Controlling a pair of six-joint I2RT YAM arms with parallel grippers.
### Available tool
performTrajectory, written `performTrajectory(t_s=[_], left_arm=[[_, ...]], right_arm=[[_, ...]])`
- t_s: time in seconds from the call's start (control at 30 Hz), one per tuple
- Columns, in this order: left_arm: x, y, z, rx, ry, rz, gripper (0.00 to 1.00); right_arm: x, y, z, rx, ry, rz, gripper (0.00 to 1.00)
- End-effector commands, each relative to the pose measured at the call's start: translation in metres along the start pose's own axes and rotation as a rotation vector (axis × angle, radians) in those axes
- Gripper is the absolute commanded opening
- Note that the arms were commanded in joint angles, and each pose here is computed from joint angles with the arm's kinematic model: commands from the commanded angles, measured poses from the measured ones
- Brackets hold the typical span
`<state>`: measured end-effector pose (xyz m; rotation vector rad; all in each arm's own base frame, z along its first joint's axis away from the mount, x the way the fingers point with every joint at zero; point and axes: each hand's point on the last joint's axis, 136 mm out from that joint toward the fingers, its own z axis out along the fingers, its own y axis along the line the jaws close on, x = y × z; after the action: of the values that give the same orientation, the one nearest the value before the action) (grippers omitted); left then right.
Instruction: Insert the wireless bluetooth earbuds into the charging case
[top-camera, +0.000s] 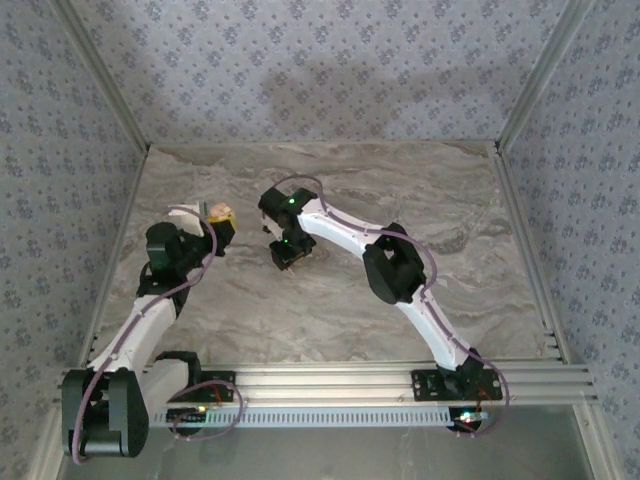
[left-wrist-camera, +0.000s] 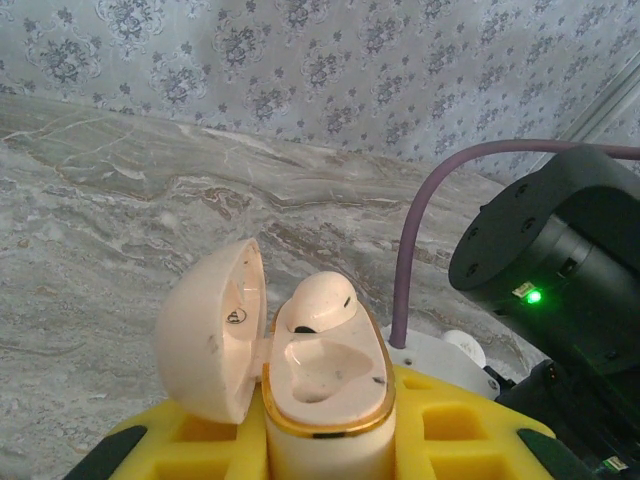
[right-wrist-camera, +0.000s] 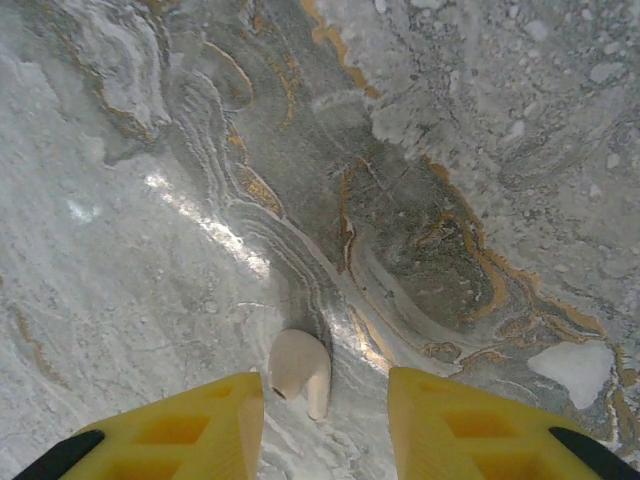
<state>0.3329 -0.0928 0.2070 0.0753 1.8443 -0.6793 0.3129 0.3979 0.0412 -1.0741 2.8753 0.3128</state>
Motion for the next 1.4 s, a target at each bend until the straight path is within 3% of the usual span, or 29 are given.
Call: performTrajectory(t_s=[0.0, 0.33, 0.6, 0.77, 1.1, 1.37], left_arm=[[-0.013, -0.003, -0.003, 0.003, -0.032, 0.022, 0.19], [-0.014, -0.003, -0.003, 0.006, -0.034, 0.023, 0.19], [-0.012, -0.003, -0.003, 0.007, -0.028, 0.022, 0.19], [-0.009, -0.003, -0.002, 0.010, -0.022, 0.022, 0.19], [0.000, -0.013, 0.000, 0.091, -0.024, 0.014, 0.19], [0.004, -0.068, 0.013, 0.320, -0.066, 0.116, 0.19]], right_arm=[[0.004, -0.001, 0.011, 0.012, 0.035, -0.011, 0.38], [0.001, 0.004, 0.020, -0.012, 0.031, -0.009, 0.36], [0.007, 0.002, 0.024, 0.010, 0.055, -0.009, 0.30], [-0.001, 0.001, 0.018, 0.017, 0.009, -0.014, 0.26], [-0.024, -0.012, -0.040, -0.018, -0.257, 0.071, 0.22], [-0.026, -0.029, -0.126, -0.093, -0.586, 0.139, 0.22]])
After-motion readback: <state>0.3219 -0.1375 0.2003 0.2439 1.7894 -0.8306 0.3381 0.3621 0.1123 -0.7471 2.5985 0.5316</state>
